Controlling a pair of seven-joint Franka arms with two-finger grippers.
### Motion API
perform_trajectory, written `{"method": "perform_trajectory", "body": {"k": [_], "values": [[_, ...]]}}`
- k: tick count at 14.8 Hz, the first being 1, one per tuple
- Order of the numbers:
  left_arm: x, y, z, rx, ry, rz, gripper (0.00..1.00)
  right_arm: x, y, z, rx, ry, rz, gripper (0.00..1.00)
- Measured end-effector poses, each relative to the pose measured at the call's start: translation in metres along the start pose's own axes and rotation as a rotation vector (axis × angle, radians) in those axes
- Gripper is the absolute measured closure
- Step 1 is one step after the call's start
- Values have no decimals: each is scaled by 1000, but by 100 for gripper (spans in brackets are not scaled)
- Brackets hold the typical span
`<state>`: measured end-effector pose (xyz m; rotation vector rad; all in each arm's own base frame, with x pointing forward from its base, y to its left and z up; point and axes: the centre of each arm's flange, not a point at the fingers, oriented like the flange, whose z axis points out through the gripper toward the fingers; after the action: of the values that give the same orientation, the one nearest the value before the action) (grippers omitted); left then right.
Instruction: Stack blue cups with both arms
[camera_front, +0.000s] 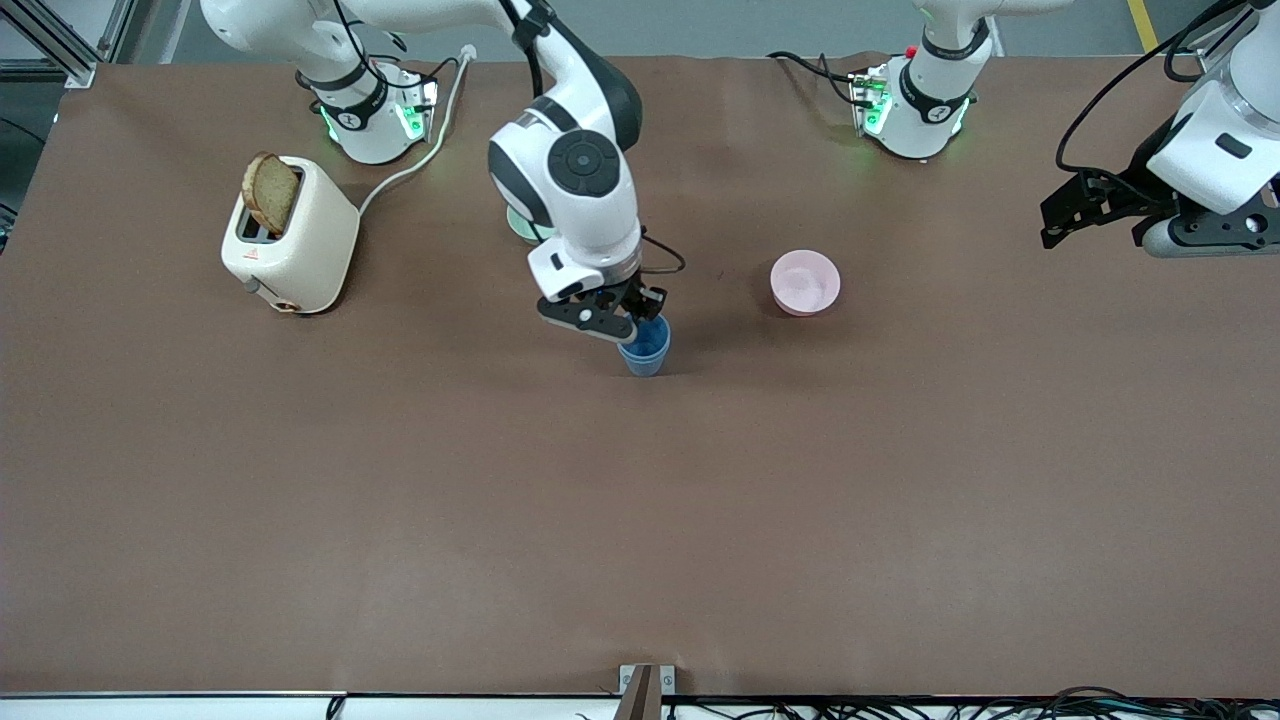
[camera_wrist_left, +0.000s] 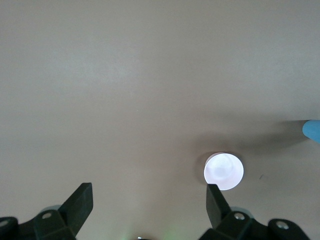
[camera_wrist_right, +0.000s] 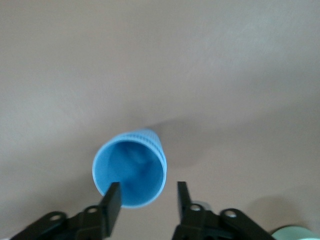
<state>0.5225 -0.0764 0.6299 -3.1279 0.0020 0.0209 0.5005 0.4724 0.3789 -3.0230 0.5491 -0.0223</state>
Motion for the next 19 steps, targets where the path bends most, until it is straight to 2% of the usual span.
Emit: {"method": "perform_trajectory", "body": {"k": [2,4,7,11,16,19], "values": [[0,0,0,0,1,0,0,46,29,-44,19,19,32,19],[0,2,0,0,1,3,0,104,86,-101,24,31,73,1],[0,4,0,0,1,7,0,171,193,-168,-1,19,60,0],[0,3,0,0,1,6,0,215,316,-215,-26,-14,-32,0],[0,3,0,0,1,5,0,234,446,-266,-22,-15,-127,0],[0,3,0,0,1,6,0,220,483,-286,-86,-44,-154,0]]}}
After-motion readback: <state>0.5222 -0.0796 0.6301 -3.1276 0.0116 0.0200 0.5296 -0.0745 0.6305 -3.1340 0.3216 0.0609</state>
